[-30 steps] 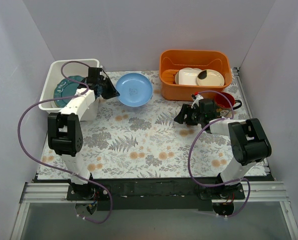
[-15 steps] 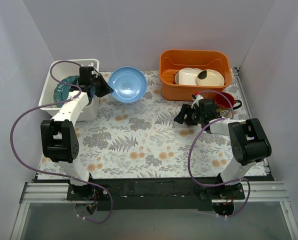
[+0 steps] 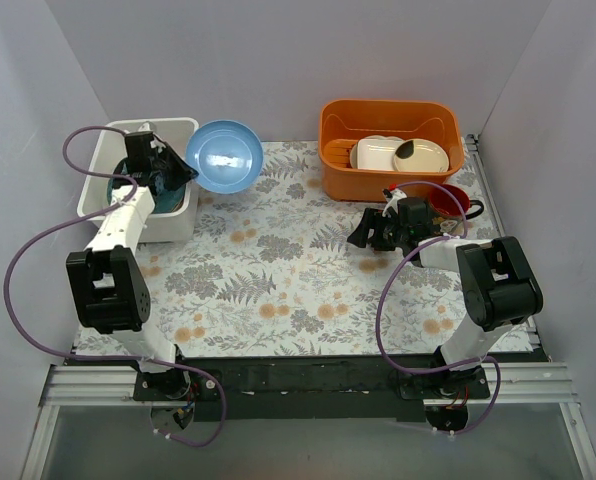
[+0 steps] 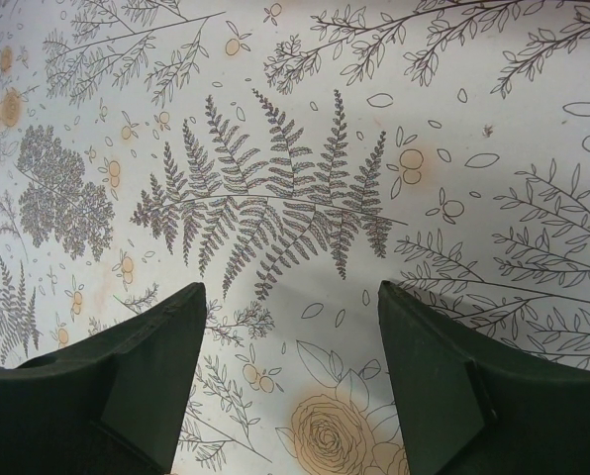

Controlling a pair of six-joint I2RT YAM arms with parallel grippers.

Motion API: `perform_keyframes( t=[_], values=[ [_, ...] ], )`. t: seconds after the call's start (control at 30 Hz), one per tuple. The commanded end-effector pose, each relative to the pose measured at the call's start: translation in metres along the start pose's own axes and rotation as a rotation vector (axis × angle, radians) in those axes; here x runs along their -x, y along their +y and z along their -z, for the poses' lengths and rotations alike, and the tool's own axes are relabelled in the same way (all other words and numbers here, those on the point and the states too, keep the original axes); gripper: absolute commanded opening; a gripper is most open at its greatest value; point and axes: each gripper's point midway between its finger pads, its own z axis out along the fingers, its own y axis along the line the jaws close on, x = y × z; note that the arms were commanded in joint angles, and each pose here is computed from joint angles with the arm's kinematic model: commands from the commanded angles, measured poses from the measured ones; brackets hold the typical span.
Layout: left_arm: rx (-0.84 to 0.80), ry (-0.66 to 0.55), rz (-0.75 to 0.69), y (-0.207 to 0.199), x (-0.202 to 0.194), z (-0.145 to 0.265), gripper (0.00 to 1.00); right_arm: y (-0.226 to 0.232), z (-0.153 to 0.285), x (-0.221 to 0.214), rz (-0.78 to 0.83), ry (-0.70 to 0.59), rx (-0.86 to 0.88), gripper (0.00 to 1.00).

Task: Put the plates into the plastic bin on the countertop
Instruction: Place the plate in the plastic bin.

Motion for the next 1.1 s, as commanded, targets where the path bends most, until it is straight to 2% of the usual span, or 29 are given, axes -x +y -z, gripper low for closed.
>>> perform_keyframes(
  t=[0.0,0.33,1.07],
  values=[
    [-0.044,-0.115,0.022,-0.008,0.035,0.03,0.0,0.009,-0.003,0.012,0.019,-0.032,0.036,0.78],
    [-0.011,-0.191,0.115,0.027,0.061,0.046,0.0,0.01,-0.004,0.012,0.016,-0.032,0.042,0.77],
    [0.111,-0.31,0.198,0.085,0.088,0.067,0.0,0.012,-0.007,0.01,0.01,-0.027,0.062,0.77]
  ],
)
